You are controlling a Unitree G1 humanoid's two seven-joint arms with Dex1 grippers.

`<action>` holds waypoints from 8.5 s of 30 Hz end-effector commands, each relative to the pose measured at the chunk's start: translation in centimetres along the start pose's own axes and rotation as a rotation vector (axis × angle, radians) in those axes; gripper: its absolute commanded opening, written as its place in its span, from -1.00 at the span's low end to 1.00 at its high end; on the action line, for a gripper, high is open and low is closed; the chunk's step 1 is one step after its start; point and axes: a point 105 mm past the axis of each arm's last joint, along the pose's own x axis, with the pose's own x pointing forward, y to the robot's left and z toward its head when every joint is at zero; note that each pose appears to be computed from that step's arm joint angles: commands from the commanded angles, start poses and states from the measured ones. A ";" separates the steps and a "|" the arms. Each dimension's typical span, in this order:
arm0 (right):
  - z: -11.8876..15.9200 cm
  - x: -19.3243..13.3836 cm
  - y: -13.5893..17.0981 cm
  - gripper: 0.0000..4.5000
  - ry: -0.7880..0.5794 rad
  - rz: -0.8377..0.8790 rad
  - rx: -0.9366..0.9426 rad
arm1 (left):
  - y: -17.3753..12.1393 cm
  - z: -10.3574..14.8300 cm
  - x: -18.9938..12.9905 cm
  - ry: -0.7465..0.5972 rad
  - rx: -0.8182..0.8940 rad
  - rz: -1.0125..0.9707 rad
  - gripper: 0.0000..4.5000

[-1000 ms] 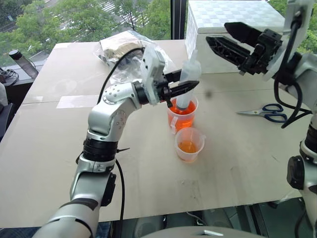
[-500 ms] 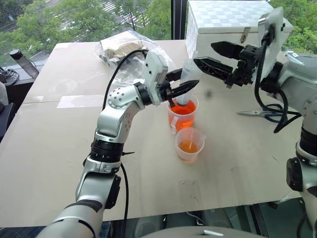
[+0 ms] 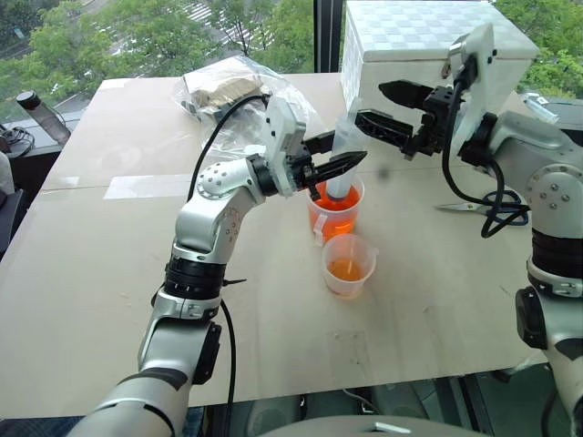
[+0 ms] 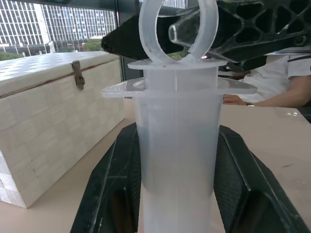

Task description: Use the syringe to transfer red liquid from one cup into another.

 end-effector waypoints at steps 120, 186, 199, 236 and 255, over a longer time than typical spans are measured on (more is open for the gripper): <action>2.2 -9.4 2.3 0.54 -0.224 0.173 0.127 | -7.3 4.2 -2.5 -0.051 -0.207 -0.377 -0.39; -3.4 -7.5 9.9 -0.96 0.178 0.340 0.231 | -7.2 2.8 0.5 -0.114 -0.097 -0.319 -0.39; -1.9 -7.3 9.5 -0.13 0.095 0.365 0.289 | -7.2 3.1 0.3 -0.117 -0.099 -0.313 -0.39; -11.0 -15.2 2.0 0.30 0.199 -0.048 0.366 | 0.9 -4.2 -18.4 0.609 -0.379 0.582 -0.39; -17.3 -19.6 1.4 0.95 0.269 -0.204 0.101 | -6.3 -4.0 -17.4 0.450 -0.176 0.454 1.00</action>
